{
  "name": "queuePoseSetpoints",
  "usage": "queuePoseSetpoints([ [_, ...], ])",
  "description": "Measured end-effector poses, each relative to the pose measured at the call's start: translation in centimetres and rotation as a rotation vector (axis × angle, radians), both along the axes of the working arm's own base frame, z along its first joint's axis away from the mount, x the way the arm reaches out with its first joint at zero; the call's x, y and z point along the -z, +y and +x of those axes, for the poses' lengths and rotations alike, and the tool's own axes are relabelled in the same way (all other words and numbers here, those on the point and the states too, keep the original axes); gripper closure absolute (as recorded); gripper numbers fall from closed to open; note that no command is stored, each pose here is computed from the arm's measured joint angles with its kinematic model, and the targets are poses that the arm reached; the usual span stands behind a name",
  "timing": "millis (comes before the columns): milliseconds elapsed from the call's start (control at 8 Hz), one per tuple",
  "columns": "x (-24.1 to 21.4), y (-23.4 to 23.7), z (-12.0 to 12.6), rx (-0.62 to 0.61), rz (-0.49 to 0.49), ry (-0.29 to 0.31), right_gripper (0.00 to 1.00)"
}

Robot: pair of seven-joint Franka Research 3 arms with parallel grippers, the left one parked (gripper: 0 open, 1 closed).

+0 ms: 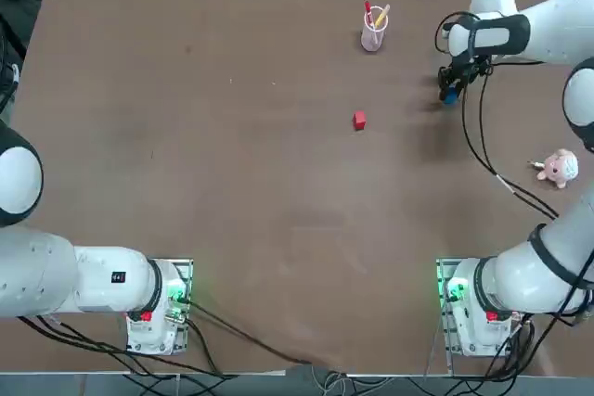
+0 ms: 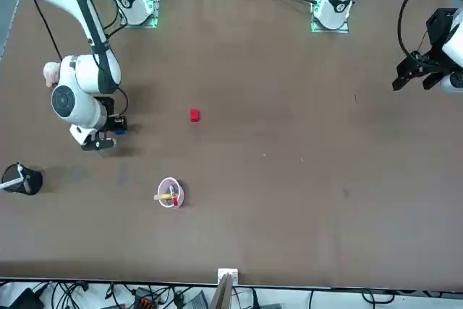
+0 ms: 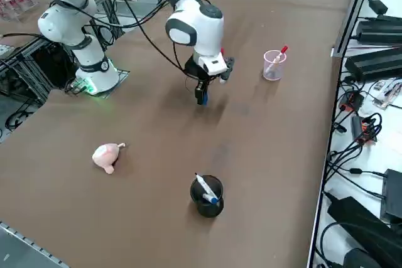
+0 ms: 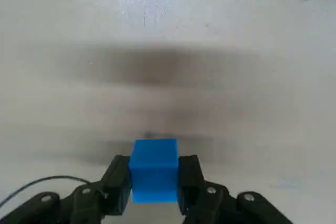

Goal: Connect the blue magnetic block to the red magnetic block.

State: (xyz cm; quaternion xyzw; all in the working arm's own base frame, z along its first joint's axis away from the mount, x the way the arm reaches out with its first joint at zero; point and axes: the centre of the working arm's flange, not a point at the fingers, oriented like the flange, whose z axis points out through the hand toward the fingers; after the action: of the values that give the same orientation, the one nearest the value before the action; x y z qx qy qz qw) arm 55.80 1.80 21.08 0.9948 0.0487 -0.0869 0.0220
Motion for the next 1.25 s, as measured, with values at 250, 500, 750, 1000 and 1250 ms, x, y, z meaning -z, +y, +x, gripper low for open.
queuePoseSetpoints([
  [250,0.9,0.0,0.5,0.016,-0.004,0.006,0.52],
  [500,1.4,0.0,0.6,0.023,-0.006,0.013,0.51],
  [750,1.5,0.1,0.6,0.024,-0.007,0.014,0.22],
  [1000,0.5,0.4,1.1,0.02,-0.006,0.01,0.0],
  [1250,-4.2,3.4,1.5,-0.011,-0.011,0.033,0.0],
])
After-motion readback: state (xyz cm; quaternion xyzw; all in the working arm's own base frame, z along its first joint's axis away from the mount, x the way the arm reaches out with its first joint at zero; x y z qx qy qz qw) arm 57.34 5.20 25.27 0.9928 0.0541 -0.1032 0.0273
